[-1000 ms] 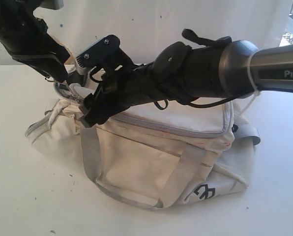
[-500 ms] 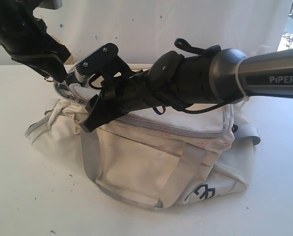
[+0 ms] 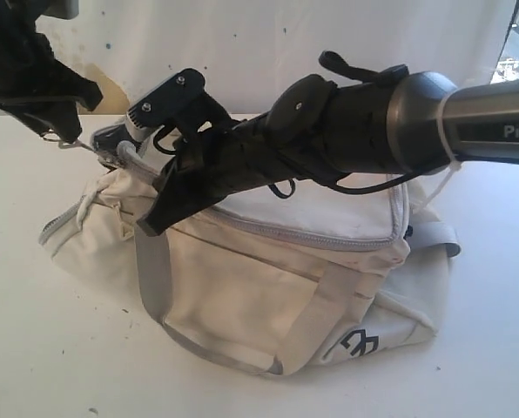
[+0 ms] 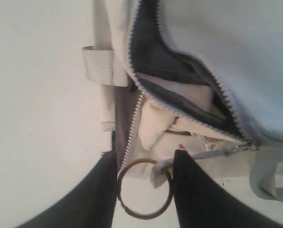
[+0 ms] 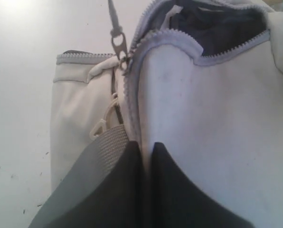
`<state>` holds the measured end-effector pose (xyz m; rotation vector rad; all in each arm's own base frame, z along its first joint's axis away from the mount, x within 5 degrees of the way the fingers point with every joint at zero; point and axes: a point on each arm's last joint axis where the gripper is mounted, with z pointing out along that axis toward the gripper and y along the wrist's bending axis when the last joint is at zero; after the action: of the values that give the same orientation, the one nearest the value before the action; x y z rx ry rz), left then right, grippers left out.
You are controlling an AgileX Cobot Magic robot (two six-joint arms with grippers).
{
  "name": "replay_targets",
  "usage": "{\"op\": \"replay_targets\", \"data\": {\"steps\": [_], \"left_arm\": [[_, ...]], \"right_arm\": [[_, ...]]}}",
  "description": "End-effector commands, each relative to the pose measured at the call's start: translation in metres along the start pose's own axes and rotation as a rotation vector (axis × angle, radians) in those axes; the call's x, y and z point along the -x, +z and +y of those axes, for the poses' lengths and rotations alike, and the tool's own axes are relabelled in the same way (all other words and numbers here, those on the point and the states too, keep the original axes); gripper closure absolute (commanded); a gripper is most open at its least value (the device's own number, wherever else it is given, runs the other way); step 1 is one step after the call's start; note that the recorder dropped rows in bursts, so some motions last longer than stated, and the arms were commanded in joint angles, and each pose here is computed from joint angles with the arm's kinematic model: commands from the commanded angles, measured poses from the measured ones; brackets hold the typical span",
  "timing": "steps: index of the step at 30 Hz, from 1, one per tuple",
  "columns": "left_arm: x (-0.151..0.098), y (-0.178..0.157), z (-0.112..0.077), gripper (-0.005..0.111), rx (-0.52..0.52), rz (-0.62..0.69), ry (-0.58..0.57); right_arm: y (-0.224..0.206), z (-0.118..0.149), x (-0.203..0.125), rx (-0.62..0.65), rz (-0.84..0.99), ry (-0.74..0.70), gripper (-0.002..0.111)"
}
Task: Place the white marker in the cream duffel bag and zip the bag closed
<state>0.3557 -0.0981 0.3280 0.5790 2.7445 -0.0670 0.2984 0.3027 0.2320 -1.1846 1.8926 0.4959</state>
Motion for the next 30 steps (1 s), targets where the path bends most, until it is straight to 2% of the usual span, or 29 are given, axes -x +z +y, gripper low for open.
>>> {"op": "replay_targets", "data": {"steps": [1,4,6,9,14,22,26,30], "left_arm": [[-0.005,-0.007,0.024,0.107,0.042,-0.013,-0.083],[-0.005,-0.007,0.031,0.107,0.017,-0.031,-0.120],[-0.001,-0.008,0.032,0.107,0.023,-0.079,-0.124],[0.008,-0.008,0.035,0.107,0.035,-0.178,-0.128],[0.017,-0.011,0.043,0.107,0.081,-0.298,-0.153],[0.016,-0.011,0.049,0.107,0.117,-0.290,-0.146],[0.016,-0.011,0.040,0.107,0.022,-0.284,-0.122],[0.006,-0.009,0.031,0.107,-0.058,-0.176,-0.005]], "right_arm": [[-0.005,0.002,0.004,0.023,-0.003,-0.024,0.108],[-0.006,0.003,0.004,0.037,0.001,-0.025,0.108],[-0.006,0.004,0.003,0.044,0.006,-0.032,0.108],[-0.007,0.009,-0.002,0.103,0.064,-0.114,0.108],[-0.008,0.014,-0.005,0.156,0.089,-0.115,0.108],[-0.013,0.010,-0.007,0.114,0.139,-0.169,0.108],[-0.012,0.006,-0.004,0.073,0.113,-0.173,0.108],[-0.012,0.005,-0.003,0.061,0.102,-0.167,0.108]]}}
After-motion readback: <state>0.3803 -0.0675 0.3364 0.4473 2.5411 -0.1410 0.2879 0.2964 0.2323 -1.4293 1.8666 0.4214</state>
